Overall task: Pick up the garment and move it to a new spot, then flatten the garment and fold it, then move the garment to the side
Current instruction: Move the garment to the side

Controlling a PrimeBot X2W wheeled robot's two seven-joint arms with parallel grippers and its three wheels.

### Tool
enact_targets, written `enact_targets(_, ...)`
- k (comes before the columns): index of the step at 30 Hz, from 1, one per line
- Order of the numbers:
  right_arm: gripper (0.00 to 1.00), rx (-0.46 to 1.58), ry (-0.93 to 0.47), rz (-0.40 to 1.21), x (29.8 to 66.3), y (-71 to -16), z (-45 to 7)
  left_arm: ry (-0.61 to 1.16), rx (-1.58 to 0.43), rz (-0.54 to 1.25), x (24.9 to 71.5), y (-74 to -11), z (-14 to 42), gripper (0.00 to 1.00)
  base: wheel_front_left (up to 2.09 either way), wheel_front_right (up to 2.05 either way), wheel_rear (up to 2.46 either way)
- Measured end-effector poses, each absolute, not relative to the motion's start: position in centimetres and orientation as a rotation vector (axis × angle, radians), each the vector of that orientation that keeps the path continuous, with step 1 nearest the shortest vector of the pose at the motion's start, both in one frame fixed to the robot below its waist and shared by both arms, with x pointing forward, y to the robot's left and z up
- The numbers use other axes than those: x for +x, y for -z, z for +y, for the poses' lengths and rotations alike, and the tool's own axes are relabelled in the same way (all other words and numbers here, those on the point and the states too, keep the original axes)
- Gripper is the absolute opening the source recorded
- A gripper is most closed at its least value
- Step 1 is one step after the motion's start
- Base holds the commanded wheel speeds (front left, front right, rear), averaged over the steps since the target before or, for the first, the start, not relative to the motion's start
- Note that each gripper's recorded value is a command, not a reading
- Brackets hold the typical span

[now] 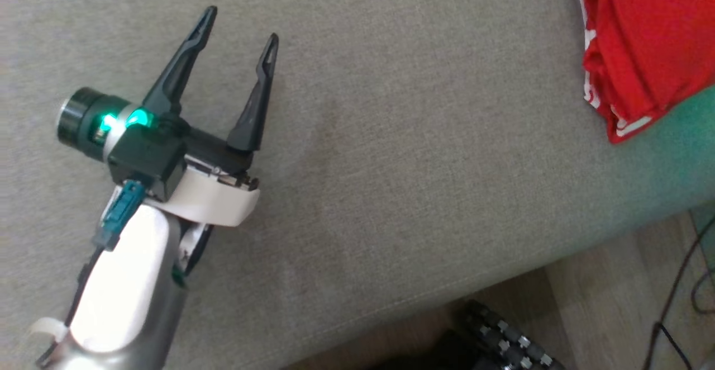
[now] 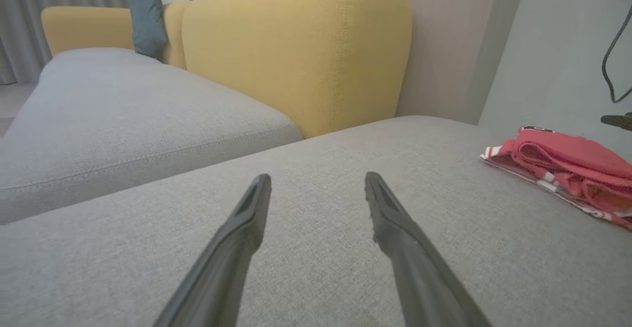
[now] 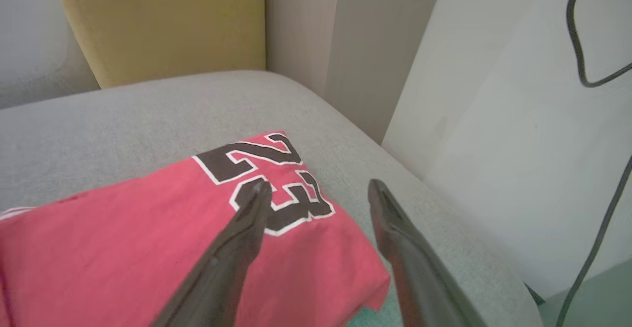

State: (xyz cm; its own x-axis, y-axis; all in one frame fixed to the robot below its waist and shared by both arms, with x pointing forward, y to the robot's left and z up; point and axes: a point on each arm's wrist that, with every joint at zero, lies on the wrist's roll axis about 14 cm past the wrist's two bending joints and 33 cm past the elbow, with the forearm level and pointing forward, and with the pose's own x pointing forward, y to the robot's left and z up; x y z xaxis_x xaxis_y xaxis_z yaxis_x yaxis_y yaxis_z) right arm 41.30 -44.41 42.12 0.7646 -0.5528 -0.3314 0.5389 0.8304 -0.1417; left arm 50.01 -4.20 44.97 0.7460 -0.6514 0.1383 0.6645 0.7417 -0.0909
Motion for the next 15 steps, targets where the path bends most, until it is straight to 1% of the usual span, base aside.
enact_targets(3, 1.0, -0.044, 0.55, 0.323, 41.0, -42.4, -42.5, 0.689, -0.136, -0.105, 49.7, -45.7, -3.5, 1.0, 0.0, 0.0, 0.0)
enact_targets(6, 1.0, -0.026, 0.473, 0.292, 40.6, -42.2, -39.0, 0.646, -0.122, -0.081, 48.9, -45.8, -2.2, 1.0, 0.0, 0.0, 0.0)
enact_targets(7, 1.0, -0.026, 0.473, 0.292, 40.6, -42.2, -39.0, 0.646, -0.122, -0.081, 48.9, -45.8, -2.2, 1.0, 0.0, 0.0, 0.0)
enact_targets(12, 1.0, 0.001, 0.333, 0.216, 40.7, -43.8, -32.9, 0.547, -0.117, -0.048, 47.3, -46.2, 0.5, 1.0, 0.0, 0.0, 0.0)
enact_targets(15, 1.0, 0.02, 0.226, 0.171, 41.2, -45.0, -28.8, 0.463, -0.107, -0.041, 46.8, -46.7, 3.0, 1.0, 0.0, 0.0, 0.0)
